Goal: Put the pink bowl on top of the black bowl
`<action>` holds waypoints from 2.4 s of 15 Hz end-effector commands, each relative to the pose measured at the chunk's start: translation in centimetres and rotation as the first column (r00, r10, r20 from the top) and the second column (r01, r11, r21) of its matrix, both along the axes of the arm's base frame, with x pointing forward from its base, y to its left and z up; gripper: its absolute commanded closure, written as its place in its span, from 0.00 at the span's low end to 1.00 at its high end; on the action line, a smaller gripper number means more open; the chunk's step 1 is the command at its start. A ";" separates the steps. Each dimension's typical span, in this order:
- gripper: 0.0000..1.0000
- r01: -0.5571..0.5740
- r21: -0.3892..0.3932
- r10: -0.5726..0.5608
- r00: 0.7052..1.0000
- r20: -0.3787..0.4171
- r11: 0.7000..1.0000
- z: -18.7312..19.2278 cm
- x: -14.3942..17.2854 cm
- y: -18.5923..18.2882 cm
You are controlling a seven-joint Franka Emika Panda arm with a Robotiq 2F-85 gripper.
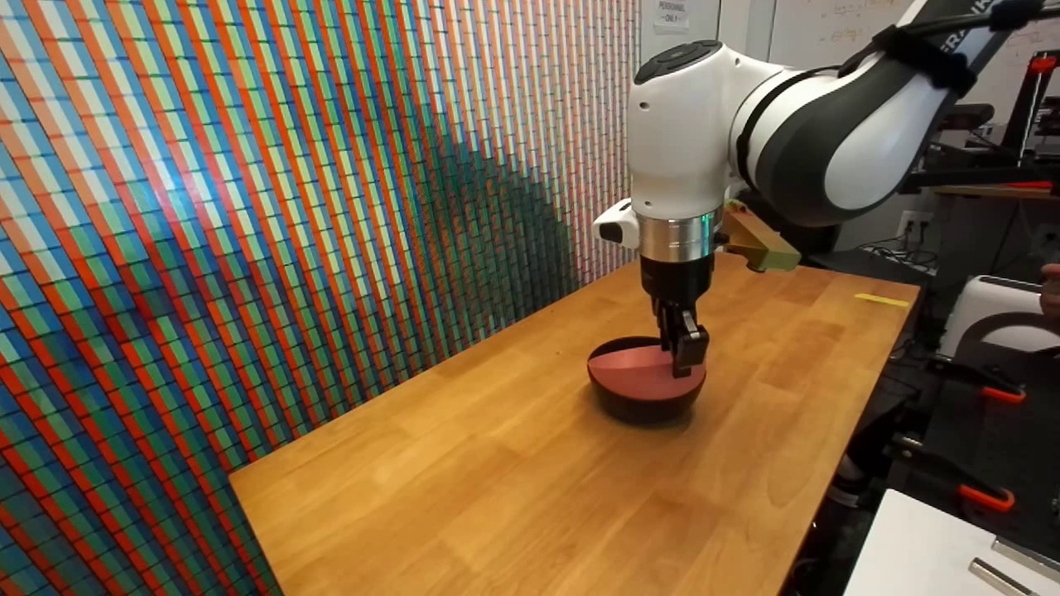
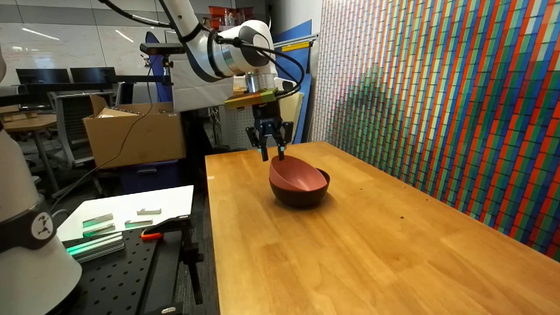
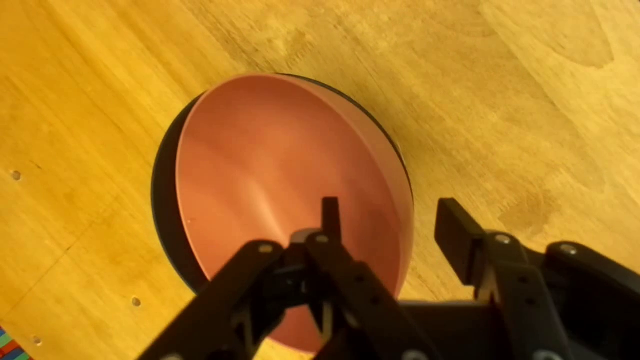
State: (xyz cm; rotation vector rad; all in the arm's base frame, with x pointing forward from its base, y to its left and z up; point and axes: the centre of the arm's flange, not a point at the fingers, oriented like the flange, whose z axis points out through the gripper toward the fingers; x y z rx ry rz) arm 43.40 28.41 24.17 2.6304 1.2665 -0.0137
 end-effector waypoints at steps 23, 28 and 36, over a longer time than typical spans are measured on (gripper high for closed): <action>0.00 0.504 0.180 -0.492 0.864 -0.110 0.845 8.7 12.3 -14.8; 0.00 0.575 0.218 -0.583 0.812 -0.033 0.789 14.4 15.3 -20.7; 0.00 0.627 0.179 -0.631 0.775 -0.041 0.759 20.8 15.4 -25.3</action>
